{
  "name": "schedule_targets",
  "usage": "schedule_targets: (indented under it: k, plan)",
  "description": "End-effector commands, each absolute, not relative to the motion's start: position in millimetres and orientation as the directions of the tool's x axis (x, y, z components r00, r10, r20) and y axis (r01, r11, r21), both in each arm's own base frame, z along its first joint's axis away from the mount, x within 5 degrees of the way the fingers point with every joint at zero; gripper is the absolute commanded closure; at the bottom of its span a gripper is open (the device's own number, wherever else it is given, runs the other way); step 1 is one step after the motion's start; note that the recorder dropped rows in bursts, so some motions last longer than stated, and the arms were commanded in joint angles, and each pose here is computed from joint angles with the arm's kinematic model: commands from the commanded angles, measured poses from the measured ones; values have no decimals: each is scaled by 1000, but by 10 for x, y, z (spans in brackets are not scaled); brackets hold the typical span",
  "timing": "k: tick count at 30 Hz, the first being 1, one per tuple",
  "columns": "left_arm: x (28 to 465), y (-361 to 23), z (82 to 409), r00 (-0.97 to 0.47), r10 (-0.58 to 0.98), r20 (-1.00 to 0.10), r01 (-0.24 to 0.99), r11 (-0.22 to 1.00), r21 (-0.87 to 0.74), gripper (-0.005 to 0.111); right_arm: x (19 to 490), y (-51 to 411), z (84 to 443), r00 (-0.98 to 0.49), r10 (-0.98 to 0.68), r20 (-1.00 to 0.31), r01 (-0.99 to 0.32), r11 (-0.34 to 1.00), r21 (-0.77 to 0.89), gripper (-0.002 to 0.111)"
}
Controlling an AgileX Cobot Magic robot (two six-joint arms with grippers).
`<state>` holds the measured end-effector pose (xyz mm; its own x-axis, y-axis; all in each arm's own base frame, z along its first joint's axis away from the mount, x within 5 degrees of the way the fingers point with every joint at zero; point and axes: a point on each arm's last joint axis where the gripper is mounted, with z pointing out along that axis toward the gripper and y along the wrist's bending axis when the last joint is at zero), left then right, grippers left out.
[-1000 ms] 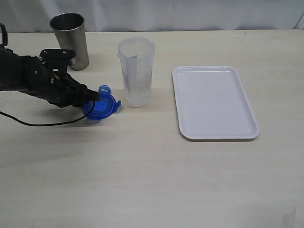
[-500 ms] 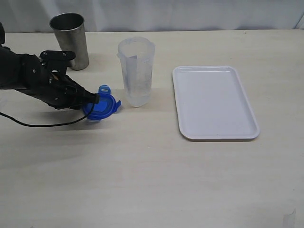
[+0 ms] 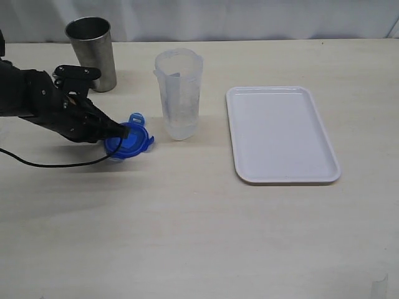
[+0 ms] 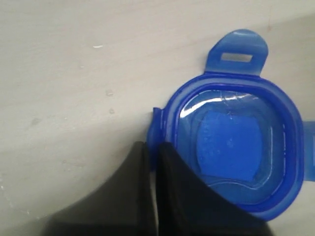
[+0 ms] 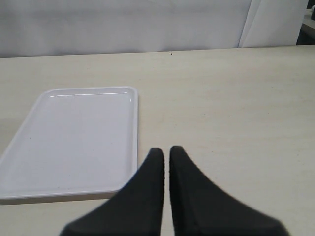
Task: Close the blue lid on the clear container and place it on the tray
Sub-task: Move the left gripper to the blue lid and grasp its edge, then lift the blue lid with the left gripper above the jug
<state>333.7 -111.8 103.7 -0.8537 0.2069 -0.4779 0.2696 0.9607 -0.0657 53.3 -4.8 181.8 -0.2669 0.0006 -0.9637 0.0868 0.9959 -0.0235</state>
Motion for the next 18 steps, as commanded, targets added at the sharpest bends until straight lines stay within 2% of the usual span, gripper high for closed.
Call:
schedule_targets:
  k: [1, 11, 18]
  plan:
    - [3334, -1124, 1200, -819, 240, -521, 307, 950, -45, 107, 533, -51, 1823, -254, 1, -967, 92, 995, -23, 104]
    - [3312, -1117, 1636, -730, 279, -624, 360, 933, -5, 107, 533, -51, 1823, -254, 1, -967, 92, 995, -23, 104]
    - [3295, -1196, 1979, -574, 349, -741, 428, 899, 91, 107, 533, -51, 1823, -254, 1, -967, 92, 995, -23, 104]
